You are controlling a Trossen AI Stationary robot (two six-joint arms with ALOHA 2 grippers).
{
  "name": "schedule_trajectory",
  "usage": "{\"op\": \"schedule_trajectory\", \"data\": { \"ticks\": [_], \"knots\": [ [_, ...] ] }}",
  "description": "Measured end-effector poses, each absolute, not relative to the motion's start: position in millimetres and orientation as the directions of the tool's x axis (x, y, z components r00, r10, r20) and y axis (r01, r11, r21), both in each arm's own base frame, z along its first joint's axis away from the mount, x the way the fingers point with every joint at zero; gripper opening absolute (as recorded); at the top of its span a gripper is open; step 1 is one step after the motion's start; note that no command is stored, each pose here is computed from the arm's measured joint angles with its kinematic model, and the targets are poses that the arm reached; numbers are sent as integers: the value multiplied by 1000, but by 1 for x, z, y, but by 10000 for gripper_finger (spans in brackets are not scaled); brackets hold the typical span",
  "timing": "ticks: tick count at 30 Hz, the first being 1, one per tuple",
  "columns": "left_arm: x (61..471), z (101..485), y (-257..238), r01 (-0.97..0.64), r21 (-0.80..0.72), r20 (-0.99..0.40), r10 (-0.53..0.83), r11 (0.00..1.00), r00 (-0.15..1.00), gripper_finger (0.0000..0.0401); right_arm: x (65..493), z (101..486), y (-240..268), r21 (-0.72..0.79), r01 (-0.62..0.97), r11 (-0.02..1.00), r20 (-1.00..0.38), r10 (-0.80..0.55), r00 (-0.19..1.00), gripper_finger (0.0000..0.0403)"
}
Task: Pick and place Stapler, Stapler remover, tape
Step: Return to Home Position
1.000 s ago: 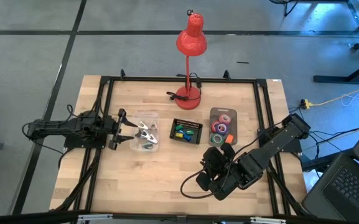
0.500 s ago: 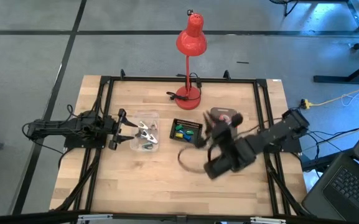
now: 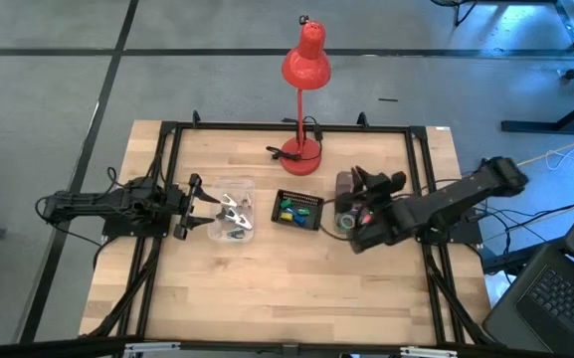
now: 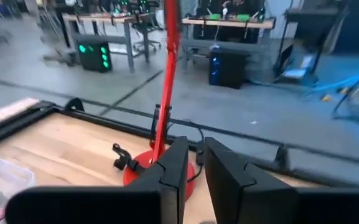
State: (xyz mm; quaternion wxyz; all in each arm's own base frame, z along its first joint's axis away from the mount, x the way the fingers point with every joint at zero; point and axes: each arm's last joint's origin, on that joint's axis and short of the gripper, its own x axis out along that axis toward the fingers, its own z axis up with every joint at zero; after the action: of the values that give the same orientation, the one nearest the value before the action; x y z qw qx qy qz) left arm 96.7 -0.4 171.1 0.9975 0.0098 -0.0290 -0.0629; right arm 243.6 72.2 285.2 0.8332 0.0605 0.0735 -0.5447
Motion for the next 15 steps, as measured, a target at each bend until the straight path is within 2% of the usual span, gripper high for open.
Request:
{"op": "schedule_trajectory", "data": {
  "ticks": [5,11,15],
  "knots": [
    [97,171,0,125,23,56,-126,992,990,240,207,253,55,156,892,424,-166,-879,447,55],
    [97,171,0,125,23,56,-126,992,990,240,162,213,35,166,869,467,-138,-861,489,55],
    [97,171,0,125,23,56,-126,992,990,240,148,213,29,111,852,512,-93,-848,521,55]
  ]
}}
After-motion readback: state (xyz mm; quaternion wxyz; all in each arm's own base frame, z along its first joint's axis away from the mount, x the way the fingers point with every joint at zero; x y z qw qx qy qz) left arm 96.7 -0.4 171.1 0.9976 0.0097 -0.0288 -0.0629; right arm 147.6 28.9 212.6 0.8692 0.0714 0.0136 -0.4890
